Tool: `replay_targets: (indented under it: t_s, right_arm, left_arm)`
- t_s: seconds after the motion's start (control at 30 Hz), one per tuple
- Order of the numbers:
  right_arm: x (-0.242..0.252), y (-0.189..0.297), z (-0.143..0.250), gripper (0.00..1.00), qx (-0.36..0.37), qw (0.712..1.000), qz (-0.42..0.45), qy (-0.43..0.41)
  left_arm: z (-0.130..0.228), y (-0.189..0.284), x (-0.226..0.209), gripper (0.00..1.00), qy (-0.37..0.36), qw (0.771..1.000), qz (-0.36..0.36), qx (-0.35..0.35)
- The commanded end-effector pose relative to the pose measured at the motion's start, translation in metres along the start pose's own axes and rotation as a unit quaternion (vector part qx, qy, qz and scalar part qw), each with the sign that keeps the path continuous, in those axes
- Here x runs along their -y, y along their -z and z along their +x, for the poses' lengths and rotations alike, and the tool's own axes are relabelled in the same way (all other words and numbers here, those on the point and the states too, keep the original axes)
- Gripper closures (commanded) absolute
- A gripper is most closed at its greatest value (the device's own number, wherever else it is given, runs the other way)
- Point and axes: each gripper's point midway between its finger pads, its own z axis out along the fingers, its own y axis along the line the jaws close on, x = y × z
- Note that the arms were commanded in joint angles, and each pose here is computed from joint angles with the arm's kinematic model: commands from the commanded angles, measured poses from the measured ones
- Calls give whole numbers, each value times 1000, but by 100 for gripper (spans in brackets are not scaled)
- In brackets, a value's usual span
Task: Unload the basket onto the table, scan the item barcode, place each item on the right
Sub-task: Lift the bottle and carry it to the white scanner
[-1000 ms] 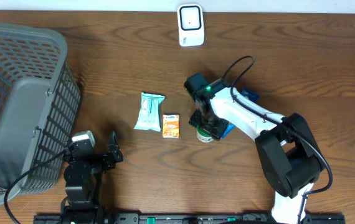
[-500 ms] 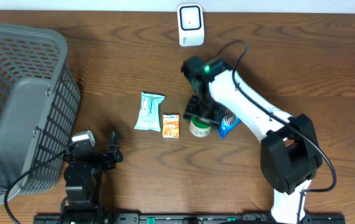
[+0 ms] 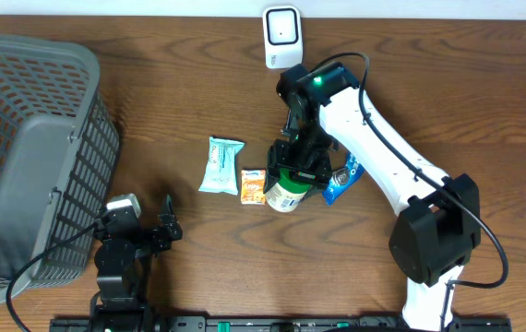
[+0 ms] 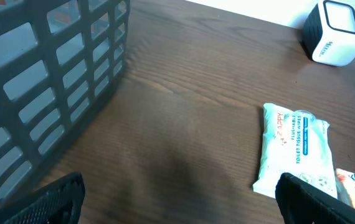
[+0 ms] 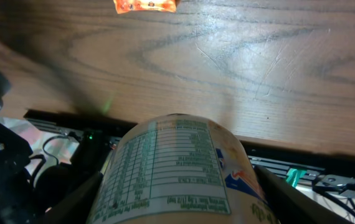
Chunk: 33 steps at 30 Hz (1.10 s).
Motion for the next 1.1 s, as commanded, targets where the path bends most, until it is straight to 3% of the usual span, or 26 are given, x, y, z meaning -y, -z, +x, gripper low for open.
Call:
replay_targets:
  t_s: [0.0,0.2,0.47,0.7,0.8,1.07]
  right_arm:
    - [-3,10,-16,41,43,998,-1,37]
    - [-18,54,-87,44,225,969,13,103]
    - [-35,168,-187,43,534,830,93,133]
    - [-40,159,-243,41,600,782,99,135]
    - [-39,168,-275,34,654,741,107,109]
    - [-66,164,-334,41,740,630,133,194]
  left_arm:
    - [13,-4,-6,2,-5,1000,-12,-14]
    - [13,-4,-6,2,-5,1000,-12,-14]
    - [13,-4,-6,2,-5,1000,-12,-14]
    - [13,-4,-6,2,-5,1000,-12,-14]
    - [13,-4,-6,2,-5,1000,-12,-14]
    - [13,-4,-6,2,-5,1000,-12,-14]
